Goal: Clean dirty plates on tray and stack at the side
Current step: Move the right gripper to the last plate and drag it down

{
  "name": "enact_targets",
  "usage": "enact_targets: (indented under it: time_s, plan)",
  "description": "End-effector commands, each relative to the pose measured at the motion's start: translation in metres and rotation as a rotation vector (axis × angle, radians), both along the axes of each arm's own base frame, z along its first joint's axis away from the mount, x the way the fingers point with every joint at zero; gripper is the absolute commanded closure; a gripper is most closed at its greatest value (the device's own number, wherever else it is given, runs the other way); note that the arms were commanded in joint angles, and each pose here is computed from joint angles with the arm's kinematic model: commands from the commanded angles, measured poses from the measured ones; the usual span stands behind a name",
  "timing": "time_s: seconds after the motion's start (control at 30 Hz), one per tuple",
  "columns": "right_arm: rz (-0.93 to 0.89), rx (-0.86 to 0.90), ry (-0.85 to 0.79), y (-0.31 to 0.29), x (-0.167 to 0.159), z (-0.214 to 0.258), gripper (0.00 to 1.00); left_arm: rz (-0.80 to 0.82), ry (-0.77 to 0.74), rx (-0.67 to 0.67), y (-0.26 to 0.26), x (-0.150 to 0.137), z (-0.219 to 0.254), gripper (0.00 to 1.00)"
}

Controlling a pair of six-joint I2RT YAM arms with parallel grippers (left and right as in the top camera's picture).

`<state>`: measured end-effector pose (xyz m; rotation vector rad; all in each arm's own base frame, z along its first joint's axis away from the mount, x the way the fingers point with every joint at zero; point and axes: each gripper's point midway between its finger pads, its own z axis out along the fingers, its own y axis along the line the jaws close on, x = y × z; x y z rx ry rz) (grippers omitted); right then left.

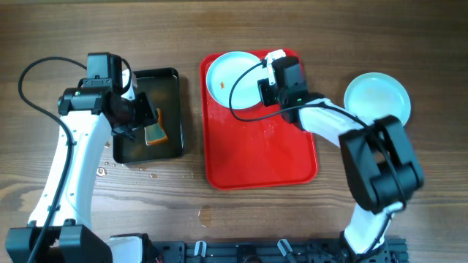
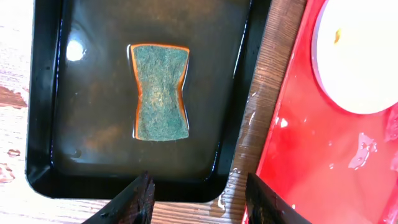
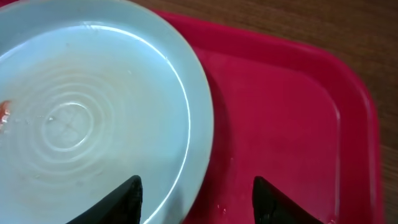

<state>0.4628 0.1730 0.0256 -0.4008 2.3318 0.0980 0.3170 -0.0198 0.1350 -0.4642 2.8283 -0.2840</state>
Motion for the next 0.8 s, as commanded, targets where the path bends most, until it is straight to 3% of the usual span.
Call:
enact_targets:
  time_s: [0.0, 0.1, 0.2, 0.57, 0.67, 0.77]
  plan:
    - [-0.008, 0.030, 0.046, 0.003, -0.003, -0.019, 0.57, -0.017, -0.002, -0.007, -0.002, -0.002, 0.001, 0.55]
    - [-0.079, 0.063, 0.127, -0.001, -0.015, -0.030, 0.83, -0.017, -0.002, -0.007, -0.002, -0.002, 0.001, 0.55]
    - [-0.123, 0.046, 0.234, -0.010, -0.037, -0.038, 0.96, -0.017, -0.003, -0.007, -0.001, -0.001, 0.001, 0.55]
    - [-0.443, 0.118, 0.636, -0.037, -0.137, -0.017, 0.96, -0.017, -0.007, -0.006, -0.001, -0.001, 0.001, 0.52]
    - [-0.429, 0.134, 0.687, -0.032, -0.147, -0.018, 0.73, -0.017, -0.007, -0.006, -0.001, 0.000, 0.001, 0.51]
    - [-0.405, 0.090, 0.653, -0.038, -0.142, -0.018, 0.68, -0.017, -0.010, -0.006, -0.001, 0.000, 0.002, 0.51]
